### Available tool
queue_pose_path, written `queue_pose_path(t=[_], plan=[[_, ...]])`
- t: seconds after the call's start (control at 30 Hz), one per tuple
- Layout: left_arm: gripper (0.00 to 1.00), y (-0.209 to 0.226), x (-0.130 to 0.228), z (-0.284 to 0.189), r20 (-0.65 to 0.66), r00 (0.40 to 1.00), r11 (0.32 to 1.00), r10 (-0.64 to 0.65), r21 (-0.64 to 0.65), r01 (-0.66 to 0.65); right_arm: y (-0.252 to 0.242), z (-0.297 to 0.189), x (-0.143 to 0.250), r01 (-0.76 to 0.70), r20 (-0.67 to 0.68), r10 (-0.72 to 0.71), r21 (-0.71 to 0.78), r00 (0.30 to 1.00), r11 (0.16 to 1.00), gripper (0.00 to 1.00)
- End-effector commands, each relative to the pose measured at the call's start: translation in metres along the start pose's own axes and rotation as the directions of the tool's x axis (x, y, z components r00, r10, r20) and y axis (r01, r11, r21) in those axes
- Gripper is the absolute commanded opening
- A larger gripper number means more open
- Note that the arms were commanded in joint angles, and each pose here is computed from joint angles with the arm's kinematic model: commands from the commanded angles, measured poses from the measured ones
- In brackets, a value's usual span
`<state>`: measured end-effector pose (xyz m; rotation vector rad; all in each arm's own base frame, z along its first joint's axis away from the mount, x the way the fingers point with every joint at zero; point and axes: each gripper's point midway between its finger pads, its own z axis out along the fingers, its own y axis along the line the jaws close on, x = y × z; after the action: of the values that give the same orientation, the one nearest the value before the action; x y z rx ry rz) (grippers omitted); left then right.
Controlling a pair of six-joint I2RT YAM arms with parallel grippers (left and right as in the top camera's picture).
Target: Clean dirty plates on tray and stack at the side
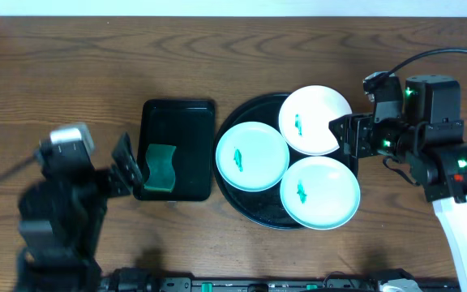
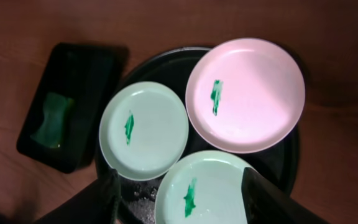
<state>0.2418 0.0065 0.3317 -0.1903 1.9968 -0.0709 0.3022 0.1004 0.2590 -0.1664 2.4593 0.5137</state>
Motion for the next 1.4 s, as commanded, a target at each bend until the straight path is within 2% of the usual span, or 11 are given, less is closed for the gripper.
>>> queue_pose_path(t=[0.0,0.13,0.43,0.47,0.6,0.63,0.7,0.87,0.97,1.23,1.37], plan=[[0.83,-0.004,-0.019,0.008,-0.128,0.992,1.0,0.004,-0.022,-0.007,-0.001,0.011,0.0,-0.046,-0.034,0.046,0.004,0.998,0.999,0.55],[0.83,-0.003,-0.012,0.022,-0.331,0.943,0.998,-0.001,-0.055,-0.019,0.0,0.034,0.011,-0.041,-0.117,0.042,0.012,0.992,0.999,0.54],[0.82,0.002,0.026,0.047,-0.528,0.838,0.986,-0.133,-0.154,0.06,-0.006,0.079,0.03,0.025,-0.237,0.005,0.123,0.971,0.992,0.62],[0.77,0.003,0.03,0.047,-0.547,0.826,0.986,-0.135,-0.159,0.056,-0.008,0.082,0.031,0.025,-0.244,0.007,0.13,0.97,0.991,0.62],[0.23,0.005,0.041,0.047,-0.589,0.793,0.982,-0.155,-0.181,0.058,-0.013,0.095,0.038,0.022,-0.286,0.02,0.143,0.958,0.99,0.63],[0.15,0.005,0.043,0.048,-0.594,0.788,0.98,-0.165,-0.189,0.063,-0.014,0.098,0.04,0.022,-0.299,0.023,0.145,0.954,0.989,0.63],[0.1,0.004,0.048,0.048,-0.607,0.774,0.978,-0.181,-0.194,0.076,-0.016,0.106,0.047,0.023,-0.331,0.028,0.15,0.943,0.988,0.64],[0.12,0.004,0.062,0.044,-0.65,0.737,0.978,-0.185,-0.196,0.073,-0.023,0.124,0.058,0.019,-0.385,0.046,0.164,0.922,0.986,0.6],[0.22,0.005,0.069,0.044,-0.666,0.722,0.977,-0.188,-0.201,0.068,-0.025,0.131,0.06,0.018,-0.397,0.05,0.167,0.917,0.986,0.61],[0.26,0.008,0.085,0.047,-0.695,0.693,0.976,-0.191,-0.211,0.058,-0.021,0.155,0.064,0.022,-0.412,0.037,0.138,0.91,0.99,0.6],[0.46,0.007,0.084,0.049,-0.688,0.7,0.976,-0.191,-0.209,0.06,-0.021,0.162,0.063,0.024,-0.408,0.034,0.135,0.912,0.991,0.59]])
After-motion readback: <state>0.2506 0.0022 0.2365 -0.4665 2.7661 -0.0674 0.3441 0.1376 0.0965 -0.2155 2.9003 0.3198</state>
